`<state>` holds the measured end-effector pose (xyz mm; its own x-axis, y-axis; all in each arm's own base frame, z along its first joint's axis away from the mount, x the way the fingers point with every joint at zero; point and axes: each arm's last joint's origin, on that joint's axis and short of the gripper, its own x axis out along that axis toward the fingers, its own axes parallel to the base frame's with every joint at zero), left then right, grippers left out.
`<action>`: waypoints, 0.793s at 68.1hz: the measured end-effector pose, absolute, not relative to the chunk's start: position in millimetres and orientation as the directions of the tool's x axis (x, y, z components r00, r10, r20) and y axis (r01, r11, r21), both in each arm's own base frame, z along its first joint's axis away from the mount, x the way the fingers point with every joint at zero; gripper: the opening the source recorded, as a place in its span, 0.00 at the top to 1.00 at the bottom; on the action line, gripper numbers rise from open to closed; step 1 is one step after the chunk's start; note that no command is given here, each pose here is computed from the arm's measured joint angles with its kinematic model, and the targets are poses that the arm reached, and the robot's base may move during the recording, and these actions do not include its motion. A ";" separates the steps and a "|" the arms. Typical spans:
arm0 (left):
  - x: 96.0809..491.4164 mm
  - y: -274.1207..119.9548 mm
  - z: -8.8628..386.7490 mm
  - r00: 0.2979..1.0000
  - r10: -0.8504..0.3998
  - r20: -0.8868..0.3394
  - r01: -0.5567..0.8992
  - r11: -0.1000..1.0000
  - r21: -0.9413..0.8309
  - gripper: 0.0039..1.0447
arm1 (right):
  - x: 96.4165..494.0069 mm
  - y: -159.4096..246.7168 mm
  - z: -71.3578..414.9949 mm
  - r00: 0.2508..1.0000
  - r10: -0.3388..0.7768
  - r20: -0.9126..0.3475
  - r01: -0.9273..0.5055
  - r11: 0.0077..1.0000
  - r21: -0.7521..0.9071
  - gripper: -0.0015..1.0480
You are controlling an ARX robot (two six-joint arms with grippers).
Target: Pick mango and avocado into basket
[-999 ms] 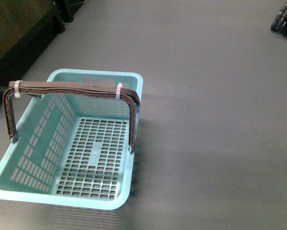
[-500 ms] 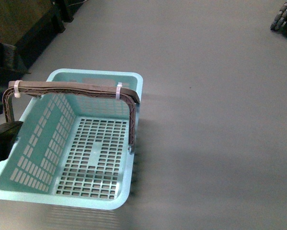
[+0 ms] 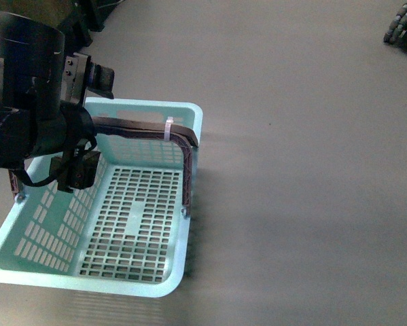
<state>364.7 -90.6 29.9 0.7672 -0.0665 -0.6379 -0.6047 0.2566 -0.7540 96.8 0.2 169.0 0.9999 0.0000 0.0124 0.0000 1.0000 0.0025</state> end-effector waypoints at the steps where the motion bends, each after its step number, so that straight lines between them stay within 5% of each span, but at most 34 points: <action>1: 366.4 -91.1 29.2 0.768 -0.067 -0.637 -0.604 0.256 -0.755 0.08 | 96.8 0.2 169.0 1.000 0.000 0.012 0.000 1.000 0.003 0.08; 20: 386.1 -95.4 26.4 0.777 -0.068 -0.626 -0.594 0.251 -0.764 0.10 | 96.8 0.2 169.0 1.000 0.000 0.012 0.000 1.000 0.003 0.08; 45: 393.1 -88.1 17.7 0.735 -0.038 -0.677 -0.652 0.236 -0.721 0.74 | 96.8 0.2 169.0 1.000 0.000 0.012 0.000 1.000 0.003 0.08; 54: 386.4 -83.4 22.8 0.709 -0.053 -0.703 -0.683 0.196 -0.704 0.86 | 96.8 0.2 169.0 1.000 0.000 0.012 0.000 1.000 0.003 0.08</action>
